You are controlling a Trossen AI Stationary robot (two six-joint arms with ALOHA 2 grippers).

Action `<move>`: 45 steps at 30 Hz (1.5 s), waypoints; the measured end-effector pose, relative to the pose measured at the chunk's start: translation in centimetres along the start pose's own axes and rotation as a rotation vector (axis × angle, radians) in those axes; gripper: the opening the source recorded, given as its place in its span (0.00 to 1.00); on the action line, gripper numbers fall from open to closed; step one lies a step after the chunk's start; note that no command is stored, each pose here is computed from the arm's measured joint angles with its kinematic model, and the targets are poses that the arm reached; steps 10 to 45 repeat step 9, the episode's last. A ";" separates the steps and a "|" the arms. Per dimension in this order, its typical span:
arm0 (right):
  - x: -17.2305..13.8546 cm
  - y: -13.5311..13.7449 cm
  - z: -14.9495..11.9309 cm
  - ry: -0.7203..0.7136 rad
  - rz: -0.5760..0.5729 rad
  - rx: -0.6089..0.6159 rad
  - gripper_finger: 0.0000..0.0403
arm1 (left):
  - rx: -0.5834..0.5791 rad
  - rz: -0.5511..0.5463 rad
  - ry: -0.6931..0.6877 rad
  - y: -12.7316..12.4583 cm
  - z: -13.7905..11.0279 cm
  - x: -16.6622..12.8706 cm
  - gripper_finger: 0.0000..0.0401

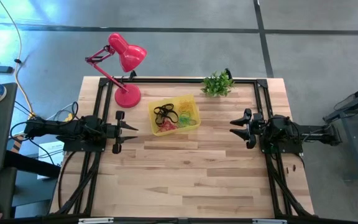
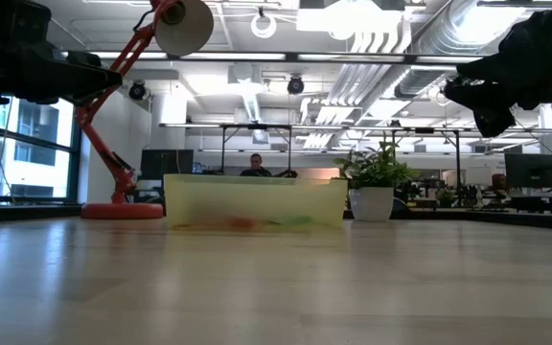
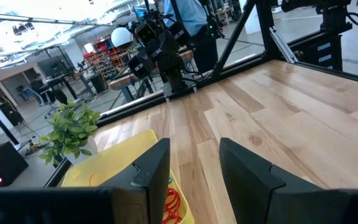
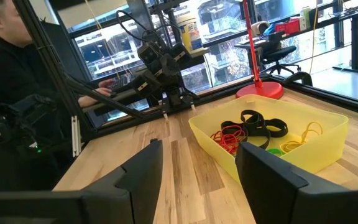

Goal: Pick and place rubber bands into bin
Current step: Return to Home Position

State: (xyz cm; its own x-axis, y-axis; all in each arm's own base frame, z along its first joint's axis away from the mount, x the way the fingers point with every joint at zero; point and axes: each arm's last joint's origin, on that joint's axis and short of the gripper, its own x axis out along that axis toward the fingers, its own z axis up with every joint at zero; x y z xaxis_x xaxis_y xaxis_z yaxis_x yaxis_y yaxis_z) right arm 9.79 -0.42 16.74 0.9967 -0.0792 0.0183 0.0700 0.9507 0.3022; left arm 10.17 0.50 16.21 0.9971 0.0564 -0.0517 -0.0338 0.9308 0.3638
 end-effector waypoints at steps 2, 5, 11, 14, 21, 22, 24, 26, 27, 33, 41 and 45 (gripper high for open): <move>0.0 0.0 0.0 0.000 0.000 0.000 0.48 | 0.000 0.000 0.000 0.0 0.0 0.0 0.32; 0.0 0.0 0.0 0.000 0.000 0.000 0.49 | 0.000 0.000 0.000 0.0 0.0 0.0 0.32; 0.0 0.0 0.0 0.000 0.000 0.000 0.49 | 0.000 0.000 0.000 0.0 0.0 0.0 0.32; 0.0 0.0 0.0 0.000 0.000 0.000 0.49 | 0.000 0.000 0.000 0.0 0.0 0.0 0.32; 0.0 0.0 0.0 0.000 0.000 0.000 0.49 | 0.000 0.000 0.000 0.0 0.0 0.0 0.32; 0.0 0.0 0.0 0.000 0.000 0.000 0.49 | 0.000 0.000 0.000 0.0 0.0 0.0 0.32; 0.0 0.0 0.0 0.000 0.000 0.000 0.49 | 0.000 0.000 0.000 0.0 0.0 0.0 0.32; 0.0 0.0 0.0 0.000 0.000 0.000 0.49 | 0.000 0.000 0.000 0.0 0.0 0.0 0.32; 0.0 0.0 0.0 0.000 0.000 0.000 0.49 | 0.000 0.000 0.000 0.0 0.0 0.0 0.32; 0.0 0.0 0.0 0.000 0.000 0.000 0.49 | 0.000 0.000 0.000 0.0 0.0 0.0 0.32; 0.0 0.0 0.0 0.000 0.000 0.000 0.49 | 0.000 0.000 0.000 0.0 0.0 0.0 0.32; 0.0 0.0 0.0 0.000 0.000 0.000 0.49 | 0.000 0.000 0.000 0.0 0.0 0.0 0.32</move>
